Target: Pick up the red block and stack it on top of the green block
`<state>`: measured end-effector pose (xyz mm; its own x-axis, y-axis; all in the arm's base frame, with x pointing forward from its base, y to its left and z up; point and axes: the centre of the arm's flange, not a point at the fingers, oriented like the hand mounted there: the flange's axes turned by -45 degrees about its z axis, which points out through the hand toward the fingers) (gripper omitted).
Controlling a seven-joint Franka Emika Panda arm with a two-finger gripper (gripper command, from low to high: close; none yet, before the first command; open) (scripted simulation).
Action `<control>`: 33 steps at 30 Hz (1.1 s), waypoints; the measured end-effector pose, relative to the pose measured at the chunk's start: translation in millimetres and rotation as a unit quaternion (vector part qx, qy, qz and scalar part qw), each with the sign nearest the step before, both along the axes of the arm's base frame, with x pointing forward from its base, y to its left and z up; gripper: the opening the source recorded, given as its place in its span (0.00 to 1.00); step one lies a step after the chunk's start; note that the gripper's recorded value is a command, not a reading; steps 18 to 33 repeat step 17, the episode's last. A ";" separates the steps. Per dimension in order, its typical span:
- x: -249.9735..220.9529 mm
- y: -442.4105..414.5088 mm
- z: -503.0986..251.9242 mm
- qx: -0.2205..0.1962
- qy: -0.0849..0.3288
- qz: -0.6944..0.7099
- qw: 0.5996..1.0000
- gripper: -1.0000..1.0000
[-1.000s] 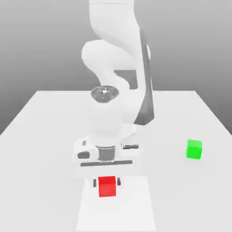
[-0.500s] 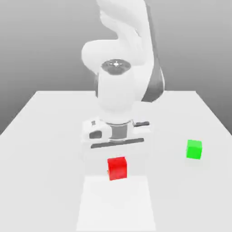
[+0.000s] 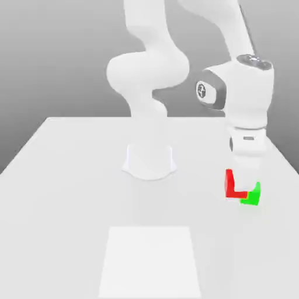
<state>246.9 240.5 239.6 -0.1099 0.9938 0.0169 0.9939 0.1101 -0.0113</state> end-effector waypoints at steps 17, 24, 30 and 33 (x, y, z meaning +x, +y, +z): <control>-71.1 47.6 -55.2 -0.007 -0.008 0.256 0.967 1.00; -71.1 47.6 -55.2 -0.007 -0.008 0.256 0.967 1.00; -71.1 47.6 -55.2 -0.007 -0.008 0.256 0.967 1.00; -71.1 47.6 -55.2 -0.007 -0.008 0.256 0.967 1.00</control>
